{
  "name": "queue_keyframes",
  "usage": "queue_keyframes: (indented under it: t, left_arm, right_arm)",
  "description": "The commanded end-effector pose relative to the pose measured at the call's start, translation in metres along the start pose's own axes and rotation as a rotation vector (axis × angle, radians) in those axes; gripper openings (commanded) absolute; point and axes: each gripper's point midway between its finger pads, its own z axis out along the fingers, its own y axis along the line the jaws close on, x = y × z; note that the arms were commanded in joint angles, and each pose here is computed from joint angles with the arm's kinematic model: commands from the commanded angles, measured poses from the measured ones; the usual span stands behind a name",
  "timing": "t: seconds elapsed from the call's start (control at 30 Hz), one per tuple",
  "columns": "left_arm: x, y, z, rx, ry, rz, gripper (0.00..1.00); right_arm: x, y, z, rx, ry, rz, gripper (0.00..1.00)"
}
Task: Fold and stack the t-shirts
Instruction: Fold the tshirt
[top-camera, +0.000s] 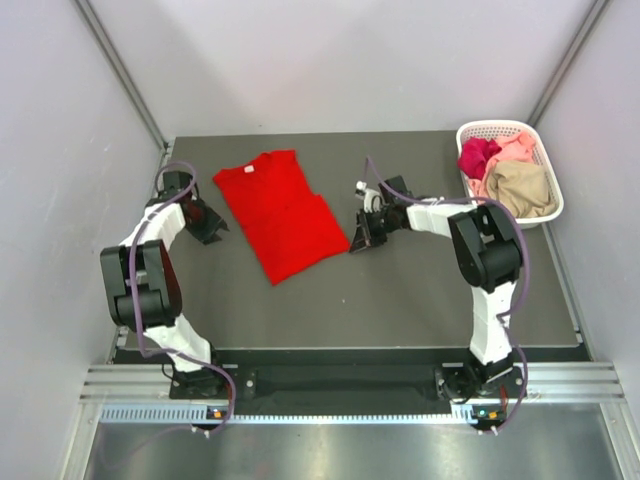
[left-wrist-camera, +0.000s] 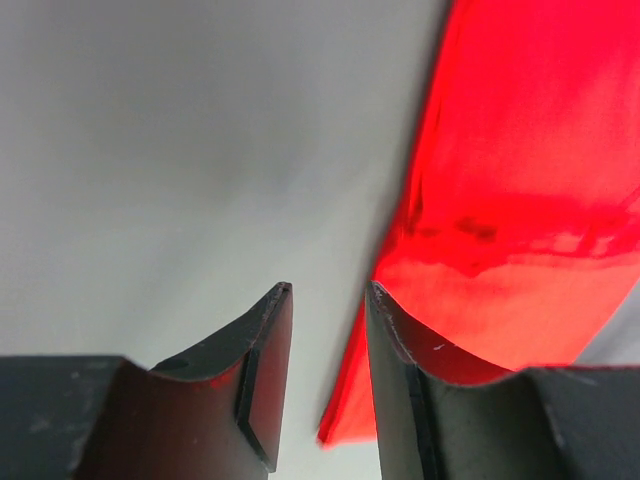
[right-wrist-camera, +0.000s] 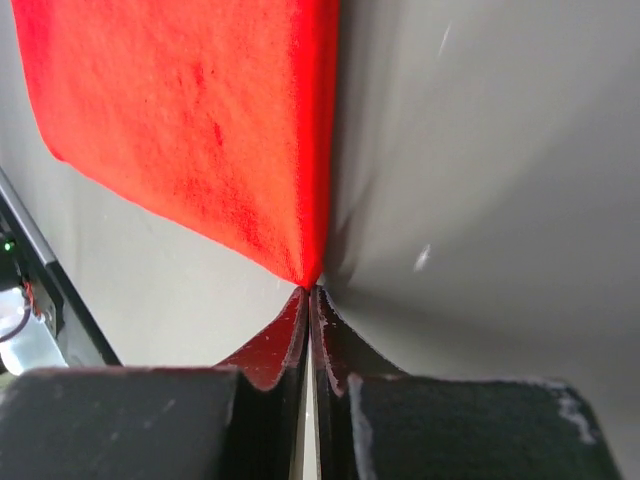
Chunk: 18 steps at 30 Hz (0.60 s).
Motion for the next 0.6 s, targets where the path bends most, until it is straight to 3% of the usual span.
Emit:
queue_keyframes:
  t: [0.0, 0.23, 0.4, 0.57]
  left_arm:
    - [-0.035, -0.011, 0.006, 0.017, -0.054, 0.001, 0.4]
    - [-0.071, -0.04, 0.038, 0.135, -0.043, 0.02, 0.41]
    - [-0.075, -0.058, 0.067, 0.207, 0.037, 0.061, 0.41]
    - [-0.076, -0.069, 0.066, 0.222, 0.034, 0.106, 0.41]
  right_arm:
    - [0.017, 0.006, -0.002, 0.038, -0.022, -0.01, 0.0]
    - [0.047, 0.009, -0.014, 0.117, -0.041, 0.042, 0.0]
    - [0.069, 0.012, -0.021, 0.127, -0.1, 0.191, 0.0]
    - [0.099, 0.021, -0.018, 0.189, -0.13, 0.259, 0.0]
